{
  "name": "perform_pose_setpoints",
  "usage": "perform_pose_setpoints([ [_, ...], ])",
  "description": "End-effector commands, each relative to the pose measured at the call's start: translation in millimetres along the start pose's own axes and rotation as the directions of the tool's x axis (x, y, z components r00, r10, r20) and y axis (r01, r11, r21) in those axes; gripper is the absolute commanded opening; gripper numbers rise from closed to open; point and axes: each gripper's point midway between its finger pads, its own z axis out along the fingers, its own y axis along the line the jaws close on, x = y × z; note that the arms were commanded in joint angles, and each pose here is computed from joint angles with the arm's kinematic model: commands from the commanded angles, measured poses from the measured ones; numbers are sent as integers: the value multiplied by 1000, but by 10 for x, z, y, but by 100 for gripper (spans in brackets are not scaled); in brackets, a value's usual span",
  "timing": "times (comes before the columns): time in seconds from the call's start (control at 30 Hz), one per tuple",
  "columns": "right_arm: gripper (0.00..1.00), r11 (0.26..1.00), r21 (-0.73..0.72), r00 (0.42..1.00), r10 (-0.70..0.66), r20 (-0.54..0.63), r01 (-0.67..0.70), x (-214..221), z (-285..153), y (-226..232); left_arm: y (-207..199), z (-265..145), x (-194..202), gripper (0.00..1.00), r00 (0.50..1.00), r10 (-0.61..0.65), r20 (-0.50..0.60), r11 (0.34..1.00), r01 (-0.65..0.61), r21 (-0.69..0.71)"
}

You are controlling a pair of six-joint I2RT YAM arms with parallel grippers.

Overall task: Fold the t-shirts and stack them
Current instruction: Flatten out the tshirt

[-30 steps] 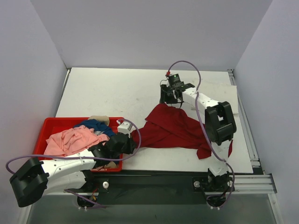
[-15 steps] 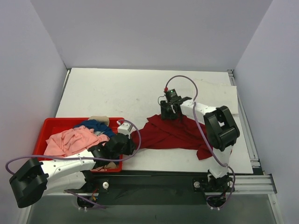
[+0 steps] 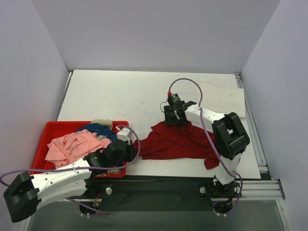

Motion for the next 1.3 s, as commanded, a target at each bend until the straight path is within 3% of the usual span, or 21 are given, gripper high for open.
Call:
perform_pose_setpoints([
  [0.0, 51, 1000, -4, 998, -7, 57, 8, -331, -60, -7, 9, -32, 46, 0, 1000, -12, -13, 1000, 12, 4],
  [0.17, 52, 997, -76, 997, 28, 78, -22, -496, 19, 79, 11, -28, 67, 0, 1000, -11, -20, 1000, 11, 4],
  [0.7, 52, 1000, -19, 999, -10, 37, 11, -441, 453, -41, -8, 10, 107, 0, 999, -10, -38, 1000, 10, 6],
  [1.27, 52, 999, -50, 993, 2, 117, 4, -797, 420, -69, 13, -4, 133, 0, 999, -18, -42, 1000, 19, 2],
])
